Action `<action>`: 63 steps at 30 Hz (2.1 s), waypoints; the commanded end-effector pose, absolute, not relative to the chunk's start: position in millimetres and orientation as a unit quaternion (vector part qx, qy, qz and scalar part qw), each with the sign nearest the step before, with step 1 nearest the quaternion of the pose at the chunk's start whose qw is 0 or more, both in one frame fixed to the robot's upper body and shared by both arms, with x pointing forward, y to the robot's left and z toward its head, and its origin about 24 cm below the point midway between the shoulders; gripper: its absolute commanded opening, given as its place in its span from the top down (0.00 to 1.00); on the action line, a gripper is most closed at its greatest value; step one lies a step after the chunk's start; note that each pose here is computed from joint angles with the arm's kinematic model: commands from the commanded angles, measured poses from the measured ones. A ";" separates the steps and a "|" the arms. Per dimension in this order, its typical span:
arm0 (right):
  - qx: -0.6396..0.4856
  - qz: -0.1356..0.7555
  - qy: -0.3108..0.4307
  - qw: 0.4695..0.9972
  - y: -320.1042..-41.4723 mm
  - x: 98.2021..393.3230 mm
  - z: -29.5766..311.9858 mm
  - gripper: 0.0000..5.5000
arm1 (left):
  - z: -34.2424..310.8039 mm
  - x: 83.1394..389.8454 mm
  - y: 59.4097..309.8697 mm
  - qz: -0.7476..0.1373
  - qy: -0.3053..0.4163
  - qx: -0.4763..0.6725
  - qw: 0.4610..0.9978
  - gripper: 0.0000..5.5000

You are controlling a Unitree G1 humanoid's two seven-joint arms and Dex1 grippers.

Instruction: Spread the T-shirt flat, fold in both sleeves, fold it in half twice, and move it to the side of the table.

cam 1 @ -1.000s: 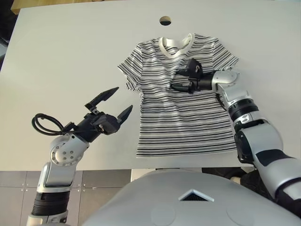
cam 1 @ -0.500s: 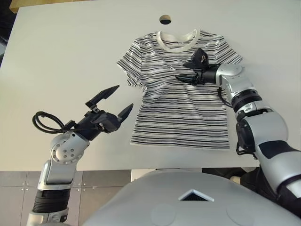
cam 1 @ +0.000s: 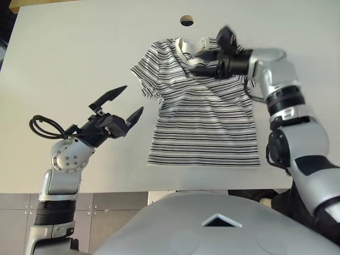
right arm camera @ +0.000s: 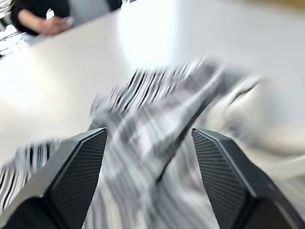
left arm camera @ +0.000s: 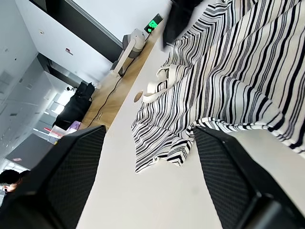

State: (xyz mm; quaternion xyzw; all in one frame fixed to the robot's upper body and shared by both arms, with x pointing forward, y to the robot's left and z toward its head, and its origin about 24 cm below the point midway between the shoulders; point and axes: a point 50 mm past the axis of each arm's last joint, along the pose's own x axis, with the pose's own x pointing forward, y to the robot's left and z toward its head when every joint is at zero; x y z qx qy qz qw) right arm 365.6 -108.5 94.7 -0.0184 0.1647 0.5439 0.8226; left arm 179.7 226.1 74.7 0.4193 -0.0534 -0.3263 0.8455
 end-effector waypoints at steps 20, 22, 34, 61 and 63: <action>-0.520 0.320 -0.004 0.792 -130.0 368.4 50.2 0.40 | 84.4 189.1 226.0 -0.351 -0.091 0.439 0.822 0.38; -0.515 0.330 0.006 0.792 -129.1 363.6 41.5 0.40 | 84.3 188.6 225.7 -0.350 -0.092 0.439 0.823 0.38; -0.547 0.349 0.098 0.754 -147.4 340.5 -2.1 0.40 | 84.3 185.8 223.7 -0.352 -0.094 0.435 0.824 0.38; -0.331 0.296 -0.001 0.896 -139.2 403.3 127.6 0.40 | 80.5 199.9 231.4 -0.365 -0.081 0.445 0.814 0.38; -0.313 0.315 -0.014 0.896 -141.9 404.4 140.2 0.40 | 82.5 212.8 236.0 -0.367 -0.081 0.475 0.795 0.38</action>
